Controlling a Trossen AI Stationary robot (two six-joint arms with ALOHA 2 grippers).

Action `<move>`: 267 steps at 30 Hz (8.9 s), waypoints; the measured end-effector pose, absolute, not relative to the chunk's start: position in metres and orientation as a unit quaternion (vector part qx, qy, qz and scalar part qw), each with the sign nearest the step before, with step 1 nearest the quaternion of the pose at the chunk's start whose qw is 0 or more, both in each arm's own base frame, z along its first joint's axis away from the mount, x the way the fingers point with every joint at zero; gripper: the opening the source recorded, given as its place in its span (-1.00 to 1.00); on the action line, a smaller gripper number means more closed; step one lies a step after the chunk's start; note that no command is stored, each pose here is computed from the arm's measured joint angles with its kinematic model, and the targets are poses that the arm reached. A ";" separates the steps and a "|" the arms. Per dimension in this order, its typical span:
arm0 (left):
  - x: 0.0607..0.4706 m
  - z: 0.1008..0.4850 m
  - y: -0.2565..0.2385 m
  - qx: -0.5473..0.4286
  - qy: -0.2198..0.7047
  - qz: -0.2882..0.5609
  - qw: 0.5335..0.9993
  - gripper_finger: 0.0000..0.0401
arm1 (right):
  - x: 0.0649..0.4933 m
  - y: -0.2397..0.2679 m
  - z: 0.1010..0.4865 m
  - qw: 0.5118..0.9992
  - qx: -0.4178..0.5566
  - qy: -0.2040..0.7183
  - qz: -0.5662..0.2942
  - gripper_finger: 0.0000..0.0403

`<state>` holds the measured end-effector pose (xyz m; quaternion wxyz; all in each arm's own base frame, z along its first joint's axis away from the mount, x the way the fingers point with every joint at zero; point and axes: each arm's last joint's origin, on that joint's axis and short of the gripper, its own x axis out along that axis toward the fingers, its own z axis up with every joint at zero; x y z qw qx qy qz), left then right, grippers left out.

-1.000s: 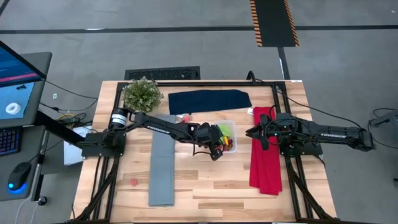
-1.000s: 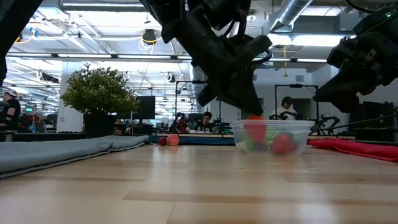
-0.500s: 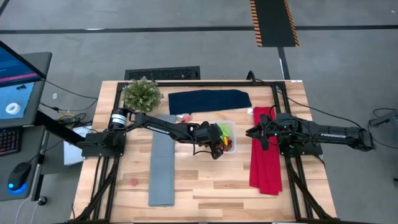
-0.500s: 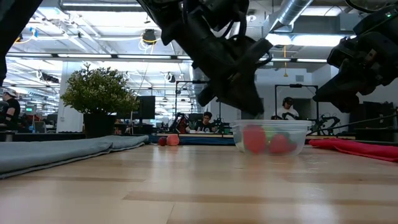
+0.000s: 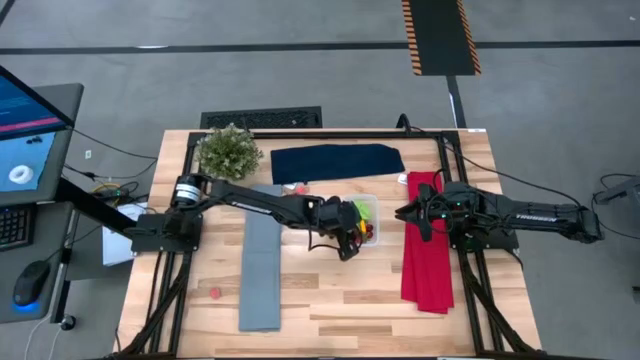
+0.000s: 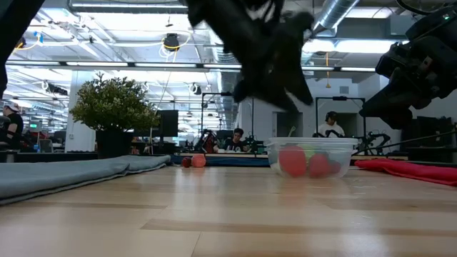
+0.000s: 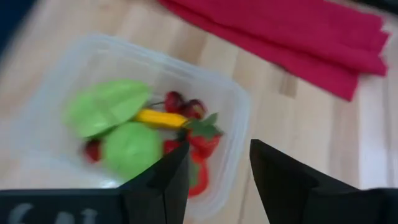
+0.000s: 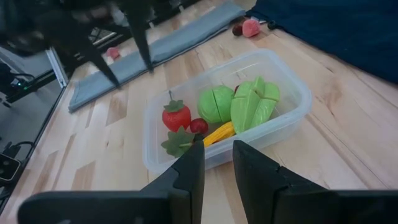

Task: Pick and placing Produce into tupperware
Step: Put the pink peach into the transparent bin

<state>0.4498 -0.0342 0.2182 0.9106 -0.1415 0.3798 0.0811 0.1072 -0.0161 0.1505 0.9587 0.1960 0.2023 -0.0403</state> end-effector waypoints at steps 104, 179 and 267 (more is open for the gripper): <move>0.190 0.116 -0.257 -0.255 0.463 0.669 0.522 -0.25 | 0.107 -0.016 0.151 0.959 0.196 0.202 -0.040 -0.47; 0.491 0.193 0.008 -0.360 0.279 0.258 0.852 -0.75 | 0.107 -0.016 0.150 0.959 0.196 0.202 -0.040 -0.47; 0.264 0.271 0.028 -0.057 0.023 0.107 0.992 -0.57 | 0.153 -0.019 0.200 0.981 0.169 0.002 -0.098 -0.47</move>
